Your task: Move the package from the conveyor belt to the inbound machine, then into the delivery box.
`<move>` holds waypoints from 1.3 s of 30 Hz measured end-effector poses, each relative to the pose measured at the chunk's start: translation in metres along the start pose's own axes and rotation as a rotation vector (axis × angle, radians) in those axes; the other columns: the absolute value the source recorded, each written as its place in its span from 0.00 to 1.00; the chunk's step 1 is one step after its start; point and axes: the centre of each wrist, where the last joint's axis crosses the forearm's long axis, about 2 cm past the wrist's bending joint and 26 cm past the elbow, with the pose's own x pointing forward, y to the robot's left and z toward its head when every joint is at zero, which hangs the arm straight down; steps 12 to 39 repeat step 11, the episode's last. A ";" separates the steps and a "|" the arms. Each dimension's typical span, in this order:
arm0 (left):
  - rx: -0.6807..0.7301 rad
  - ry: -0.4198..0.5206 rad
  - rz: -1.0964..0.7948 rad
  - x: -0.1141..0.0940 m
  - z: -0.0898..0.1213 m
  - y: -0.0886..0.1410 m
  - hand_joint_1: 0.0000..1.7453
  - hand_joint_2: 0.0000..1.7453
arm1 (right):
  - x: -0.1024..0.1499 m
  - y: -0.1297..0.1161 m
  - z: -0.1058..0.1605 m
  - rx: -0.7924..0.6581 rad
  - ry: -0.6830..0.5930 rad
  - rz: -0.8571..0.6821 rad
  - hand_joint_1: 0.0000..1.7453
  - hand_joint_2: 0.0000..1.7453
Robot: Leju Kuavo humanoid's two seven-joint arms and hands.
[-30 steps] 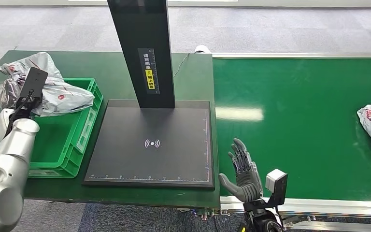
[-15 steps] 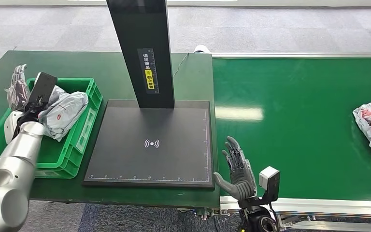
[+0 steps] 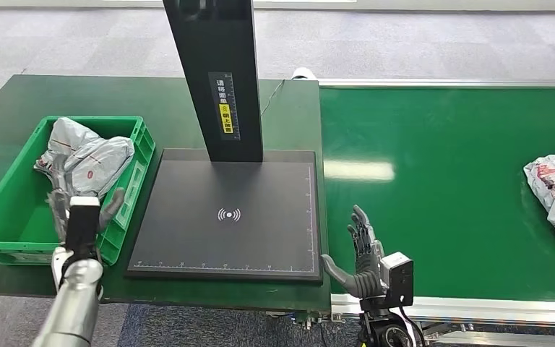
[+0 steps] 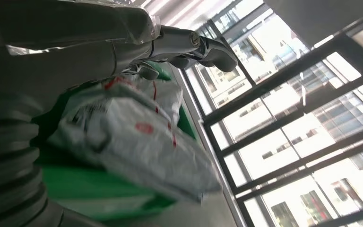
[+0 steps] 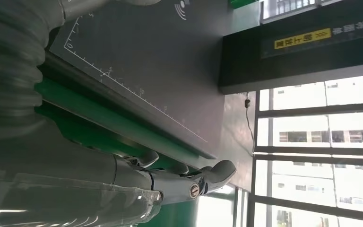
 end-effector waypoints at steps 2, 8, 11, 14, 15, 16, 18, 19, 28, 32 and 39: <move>-0.024 -0.016 0.062 0.012 0.021 -0.019 0.00 1.00 | 0.003 -0.001 0.001 -0.024 -0.012 0.021 0.00 1.00; -0.046 -0.036 0.243 0.053 0.060 -0.061 0.00 1.00 | 0.012 0.002 0.002 -0.102 -0.029 0.082 0.00 1.00; -0.051 -0.035 0.316 0.066 0.074 -0.072 0.00 1.00 | 0.016 0.004 0.003 -0.132 -0.041 0.079 0.00 1.00; -0.051 -0.035 0.316 0.066 0.074 -0.072 0.00 1.00 | 0.016 0.004 0.003 -0.132 -0.041 0.079 0.00 1.00; -0.051 -0.035 0.316 0.066 0.074 -0.072 0.00 1.00 | 0.016 0.004 0.003 -0.132 -0.041 0.079 0.00 1.00; -0.051 -0.035 0.316 0.066 0.074 -0.072 0.00 1.00 | 0.016 0.004 0.003 -0.132 -0.041 0.079 0.00 1.00; -0.051 -0.035 0.316 0.066 0.074 -0.072 0.00 1.00 | 0.016 0.004 0.003 -0.132 -0.041 0.079 0.00 1.00; -0.051 -0.035 0.316 0.066 0.074 -0.072 0.00 1.00 | 0.016 0.004 0.003 -0.132 -0.041 0.079 0.00 1.00; -0.051 -0.035 0.316 0.066 0.074 -0.072 0.00 1.00 | 0.016 0.004 0.003 -0.132 -0.041 0.079 0.00 1.00; -0.051 -0.035 0.316 0.066 0.074 -0.072 0.00 1.00 | 0.016 0.004 0.003 -0.132 -0.041 0.079 0.00 1.00; -0.051 -0.035 0.316 0.066 0.074 -0.072 0.00 1.00 | 0.016 0.004 0.003 -0.132 -0.041 0.079 0.00 1.00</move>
